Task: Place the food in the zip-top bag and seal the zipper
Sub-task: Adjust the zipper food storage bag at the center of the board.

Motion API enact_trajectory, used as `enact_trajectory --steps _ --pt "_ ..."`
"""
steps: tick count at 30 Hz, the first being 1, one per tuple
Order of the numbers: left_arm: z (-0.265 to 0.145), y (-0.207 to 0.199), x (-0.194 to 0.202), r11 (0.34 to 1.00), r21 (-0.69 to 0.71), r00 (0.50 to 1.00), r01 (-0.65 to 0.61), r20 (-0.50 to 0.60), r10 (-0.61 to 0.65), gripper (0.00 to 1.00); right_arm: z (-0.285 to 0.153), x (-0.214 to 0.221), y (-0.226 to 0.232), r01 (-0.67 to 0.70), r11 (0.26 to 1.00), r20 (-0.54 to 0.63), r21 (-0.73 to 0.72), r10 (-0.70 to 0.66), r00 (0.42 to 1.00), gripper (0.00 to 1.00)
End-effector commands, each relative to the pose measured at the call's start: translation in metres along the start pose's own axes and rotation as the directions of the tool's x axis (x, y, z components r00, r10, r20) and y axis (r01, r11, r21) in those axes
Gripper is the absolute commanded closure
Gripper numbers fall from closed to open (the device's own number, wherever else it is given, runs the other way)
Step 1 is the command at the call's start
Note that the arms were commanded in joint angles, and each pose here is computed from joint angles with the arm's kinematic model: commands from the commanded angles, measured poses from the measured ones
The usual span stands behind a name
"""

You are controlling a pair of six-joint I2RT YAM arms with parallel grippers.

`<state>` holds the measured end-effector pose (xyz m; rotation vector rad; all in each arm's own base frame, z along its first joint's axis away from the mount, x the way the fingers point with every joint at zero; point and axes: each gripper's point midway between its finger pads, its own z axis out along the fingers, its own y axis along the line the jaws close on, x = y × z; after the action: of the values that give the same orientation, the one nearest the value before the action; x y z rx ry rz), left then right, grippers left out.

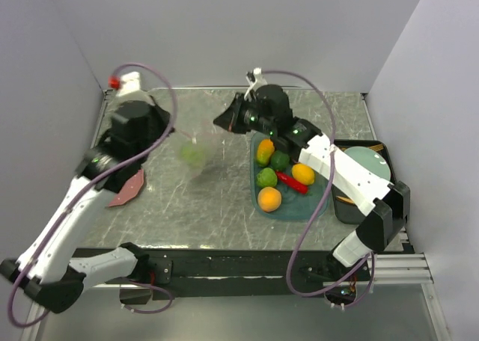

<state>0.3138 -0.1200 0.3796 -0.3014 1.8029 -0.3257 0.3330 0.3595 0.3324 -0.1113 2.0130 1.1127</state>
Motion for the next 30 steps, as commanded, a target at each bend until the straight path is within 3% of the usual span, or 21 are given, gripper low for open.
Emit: enact_trajectory --steps 1,5,11,15,19,22,25,28,30 --pt "-0.003 0.027 -0.024 0.993 -0.121 0.999 -0.005 0.047 0.01 0.99 0.016 0.009 0.008 0.053 0.998 -0.093 -0.03 -0.056 0.994 1.0" --pt "-0.002 0.019 -0.024 0.997 -0.07 0.998 0.018 0.056 -0.014 0.99 0.024 0.023 0.021 0.022 0.992 -0.119 -0.121 -0.036 0.992 0.99" --pt "0.007 0.029 -0.01 0.993 -0.106 0.998 -0.051 0.03 0.055 0.96 0.043 0.051 -0.005 -0.017 0.997 -0.181 -0.075 0.003 0.984 0.99" --pt "0.038 0.029 0.055 0.993 -0.059 0.989 -0.098 -0.113 0.091 0.98 0.056 0.083 -0.053 -0.05 0.997 -0.214 0.063 0.062 0.975 0.99" --pt "0.049 0.025 0.089 0.997 -0.02 0.979 -0.07 -0.194 0.065 0.98 0.05 0.11 -0.087 -0.081 0.984 -0.224 0.161 0.116 0.968 0.98" --pt "0.052 0.022 0.108 0.998 0.013 0.971 -0.059 -0.233 0.06 0.96 0.043 0.129 -0.109 -0.074 0.972 -0.244 0.225 0.13 0.961 0.89" --pt "0.057 0.023 0.126 0.999 0.004 0.955 -0.05 -0.293 0.048 0.98 0.028 0.137 -0.129 -0.054 0.946 -0.255 0.32 0.14 0.957 0.86" --pt "0.055 0.019 0.136 0.999 0.034 0.947 -0.025 -0.318 0.034 0.98 0.011 0.131 -0.138 -0.03 0.935 -0.217 0.353 0.113 0.97 0.63" --pt "0.056 0.014 0.138 0.998 0.064 0.948 -0.009 -0.317 0.028 0.98 -0.001 0.122 -0.135 -0.022 0.941 -0.192 0.338 0.092 0.977 0.43"
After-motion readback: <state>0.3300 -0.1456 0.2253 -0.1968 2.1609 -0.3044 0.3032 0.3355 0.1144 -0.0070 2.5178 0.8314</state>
